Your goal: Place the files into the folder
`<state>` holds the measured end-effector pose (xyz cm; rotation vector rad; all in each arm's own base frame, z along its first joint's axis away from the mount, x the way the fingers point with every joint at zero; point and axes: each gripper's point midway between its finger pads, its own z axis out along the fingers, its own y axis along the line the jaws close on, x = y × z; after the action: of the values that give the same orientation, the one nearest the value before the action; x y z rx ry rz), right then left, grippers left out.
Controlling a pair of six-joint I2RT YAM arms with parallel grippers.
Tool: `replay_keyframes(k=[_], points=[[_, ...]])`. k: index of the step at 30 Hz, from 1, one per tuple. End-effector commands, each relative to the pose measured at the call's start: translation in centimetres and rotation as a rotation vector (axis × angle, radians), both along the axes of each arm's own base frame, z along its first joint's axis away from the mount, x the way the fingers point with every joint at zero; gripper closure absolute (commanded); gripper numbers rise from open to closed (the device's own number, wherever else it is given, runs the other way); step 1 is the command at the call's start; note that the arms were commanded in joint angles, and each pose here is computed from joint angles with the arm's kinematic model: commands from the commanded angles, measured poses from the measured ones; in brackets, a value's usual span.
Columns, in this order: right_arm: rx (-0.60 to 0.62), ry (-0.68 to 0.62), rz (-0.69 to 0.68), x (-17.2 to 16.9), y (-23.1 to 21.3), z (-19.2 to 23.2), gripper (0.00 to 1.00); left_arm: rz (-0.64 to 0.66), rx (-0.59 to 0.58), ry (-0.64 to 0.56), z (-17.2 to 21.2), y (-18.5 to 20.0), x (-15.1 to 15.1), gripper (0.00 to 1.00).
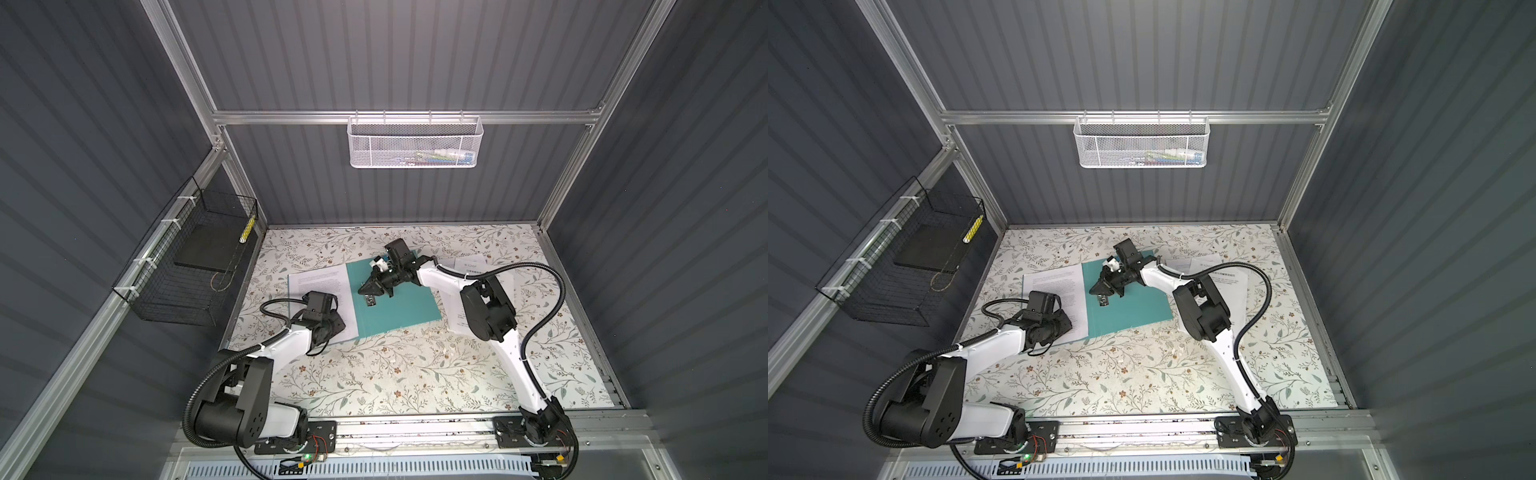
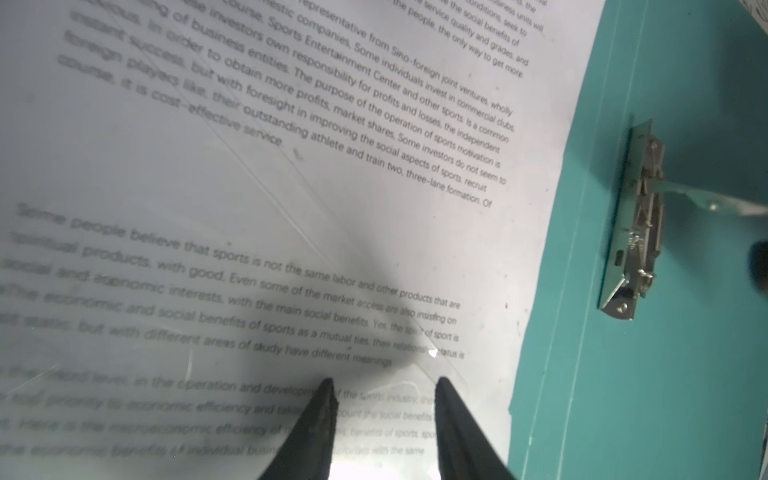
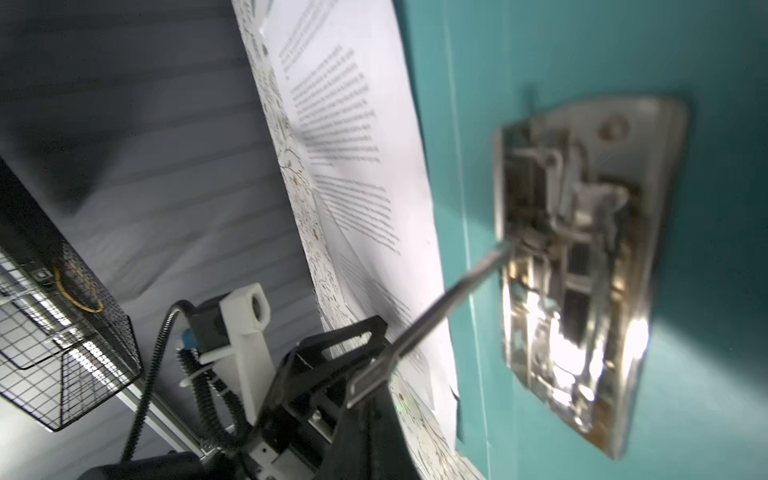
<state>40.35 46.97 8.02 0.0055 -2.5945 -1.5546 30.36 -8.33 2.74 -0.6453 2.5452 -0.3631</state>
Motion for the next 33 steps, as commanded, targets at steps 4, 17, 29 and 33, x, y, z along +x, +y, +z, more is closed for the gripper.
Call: replay_keyframes(k=[4,17,29,33], points=[[0.024,-0.030,-0.089,8.0,-0.6,0.3,1.00,-0.047,0.014,0.168,-3.8,0.1,-3.5,0.60],[-0.229,-0.219,-0.097,7.5,-9.8,2.1,0.90,-0.101,0.002,0.151,-3.2,-0.7,-2.8,0.59],[-0.683,-0.448,0.042,0.8,-15.5,-1.2,0.37,-0.136,0.058,-0.040,3.9,-1.3,3.4,0.43],[-0.760,-0.481,0.087,-0.3,-15.6,-2.6,0.33,-0.133,0.056,-0.112,5.3,-2.0,6.2,0.41]])
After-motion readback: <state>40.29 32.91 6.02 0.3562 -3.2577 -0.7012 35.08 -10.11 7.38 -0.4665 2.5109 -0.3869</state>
